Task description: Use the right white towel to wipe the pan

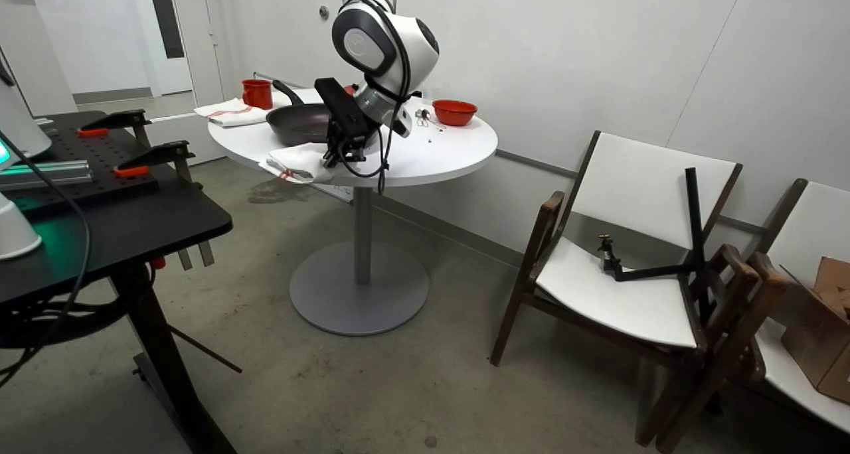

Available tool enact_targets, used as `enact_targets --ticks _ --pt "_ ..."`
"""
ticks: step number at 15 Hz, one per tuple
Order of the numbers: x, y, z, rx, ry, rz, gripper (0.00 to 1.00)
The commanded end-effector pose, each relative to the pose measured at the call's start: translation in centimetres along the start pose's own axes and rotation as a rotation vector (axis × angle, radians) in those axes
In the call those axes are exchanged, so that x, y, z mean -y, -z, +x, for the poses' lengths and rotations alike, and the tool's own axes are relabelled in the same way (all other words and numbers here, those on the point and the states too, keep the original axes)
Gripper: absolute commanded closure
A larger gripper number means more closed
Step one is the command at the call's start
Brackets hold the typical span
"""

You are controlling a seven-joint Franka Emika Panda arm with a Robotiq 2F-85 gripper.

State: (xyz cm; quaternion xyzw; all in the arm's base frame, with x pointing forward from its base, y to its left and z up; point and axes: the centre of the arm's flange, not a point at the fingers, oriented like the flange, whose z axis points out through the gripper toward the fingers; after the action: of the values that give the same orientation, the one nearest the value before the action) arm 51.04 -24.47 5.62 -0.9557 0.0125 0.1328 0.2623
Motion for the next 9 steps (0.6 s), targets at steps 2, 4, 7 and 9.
enact_targets --ticks 2,4,7,9 --pt "2.1 2.8 -2.0 -0.048 0.011 -0.036 0.98" --pt "3.3 4.6 -3.0 -0.089 0.019 -0.072 0.98" --pt "5.7 7.2 -4.5 -0.146 0.034 -0.127 0.98" --pt "7.9 8.7 -6.0 -0.185 0.046 -0.157 0.98"
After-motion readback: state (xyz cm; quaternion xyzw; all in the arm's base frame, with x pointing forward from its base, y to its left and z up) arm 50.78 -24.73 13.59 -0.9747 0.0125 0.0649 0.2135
